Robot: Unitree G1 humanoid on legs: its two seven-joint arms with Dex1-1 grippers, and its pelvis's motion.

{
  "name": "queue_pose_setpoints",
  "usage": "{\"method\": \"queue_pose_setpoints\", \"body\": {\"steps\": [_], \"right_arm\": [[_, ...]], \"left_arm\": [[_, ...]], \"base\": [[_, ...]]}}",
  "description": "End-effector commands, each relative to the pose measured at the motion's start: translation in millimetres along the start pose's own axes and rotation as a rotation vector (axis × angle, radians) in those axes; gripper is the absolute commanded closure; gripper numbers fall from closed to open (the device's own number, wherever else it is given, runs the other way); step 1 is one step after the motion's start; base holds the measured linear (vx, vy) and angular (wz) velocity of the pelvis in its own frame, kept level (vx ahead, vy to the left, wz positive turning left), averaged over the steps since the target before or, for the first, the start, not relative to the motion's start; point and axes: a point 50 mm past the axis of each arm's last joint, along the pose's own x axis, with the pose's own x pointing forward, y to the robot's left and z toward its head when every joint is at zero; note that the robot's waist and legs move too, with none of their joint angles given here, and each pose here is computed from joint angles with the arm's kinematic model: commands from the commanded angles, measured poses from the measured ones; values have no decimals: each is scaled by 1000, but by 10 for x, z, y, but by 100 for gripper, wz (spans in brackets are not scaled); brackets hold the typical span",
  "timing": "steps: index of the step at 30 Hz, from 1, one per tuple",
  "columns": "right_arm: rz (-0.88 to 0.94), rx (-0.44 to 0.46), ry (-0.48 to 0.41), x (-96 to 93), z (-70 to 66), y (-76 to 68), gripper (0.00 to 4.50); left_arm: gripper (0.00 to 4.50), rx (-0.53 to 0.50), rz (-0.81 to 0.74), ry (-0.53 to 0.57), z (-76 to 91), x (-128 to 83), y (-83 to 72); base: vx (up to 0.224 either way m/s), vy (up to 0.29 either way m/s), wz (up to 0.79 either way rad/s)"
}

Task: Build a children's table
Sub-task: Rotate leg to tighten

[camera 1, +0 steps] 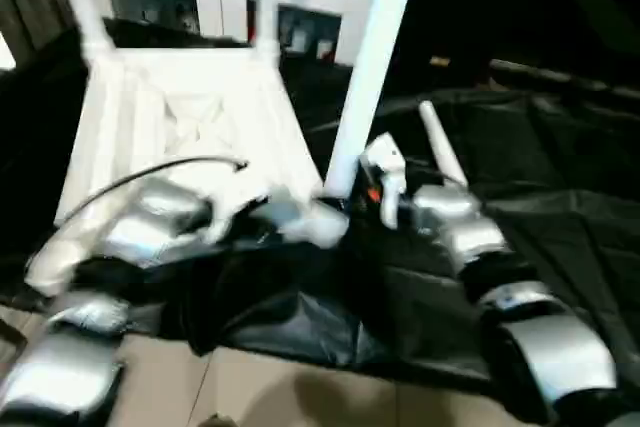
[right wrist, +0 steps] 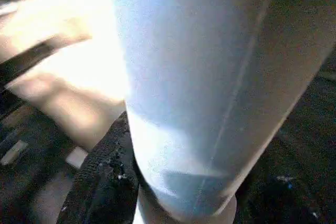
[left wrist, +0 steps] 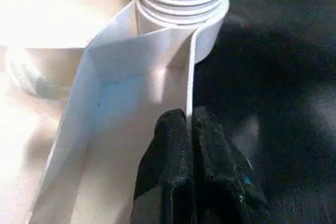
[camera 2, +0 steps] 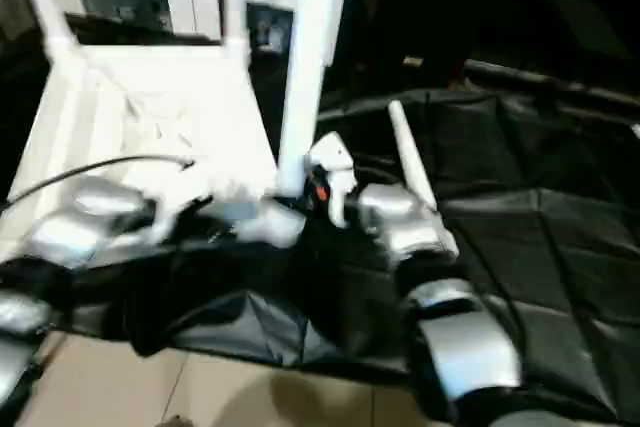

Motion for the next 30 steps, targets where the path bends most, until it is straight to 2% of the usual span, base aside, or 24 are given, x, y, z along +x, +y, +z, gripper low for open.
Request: {"method": "queue_pose_setpoints", "body": {"steps": [1, 4, 6, 7, 12, 22, 23, 25, 27, 30], "right_arm": [[-222, 176, 263, -45, -668, 96, 260], [-345, 237, 262, 57, -668, 225, 260], [-348, 240, 262, 62, -668, 234, 261], [-355, 271, 267, 103, -666, 303, 261], [-360, 278, 288, 149, -663, 388, 261], [-370, 268, 294, 177, -631, 410, 261], [-361, 277, 285, 183, -618, 413, 226], [-361, 305, 258, 192, -579, 402, 226], [-363, 317, 243, 196, -546, 383, 184], [-354, 312, 217, 201, -493, 355, 168]], "left_arm": [[450, -58, 150, -77, 277, 130, 48], [450, -91, 209, -94, 421, 357, -64], [450, -93, 210, -96, 430, 368, -71], [450, -102, 210, -108, 502, 447, -132], [450, -85, 210, -94, 543, 508, -178], [450, -81, 218, -76, 503, 481, -132], [450, -80, 217, -76, 506, 478, -130], [450, -76, 212, -76, 511, 472, -125], [450, -65, 206, -76, 515, 465, -119], [450, -46, 188, -78, 516, 451, -116]], "base": [[-54, 18, -8], [-37, 11, -2], [0, 0, 0], [0, 0, 0], [0, 0, 0], [0, 0, 0], [0, 0, 0], [0, 0, 0], [0, 0, 0], [0, 0, 0]]}}
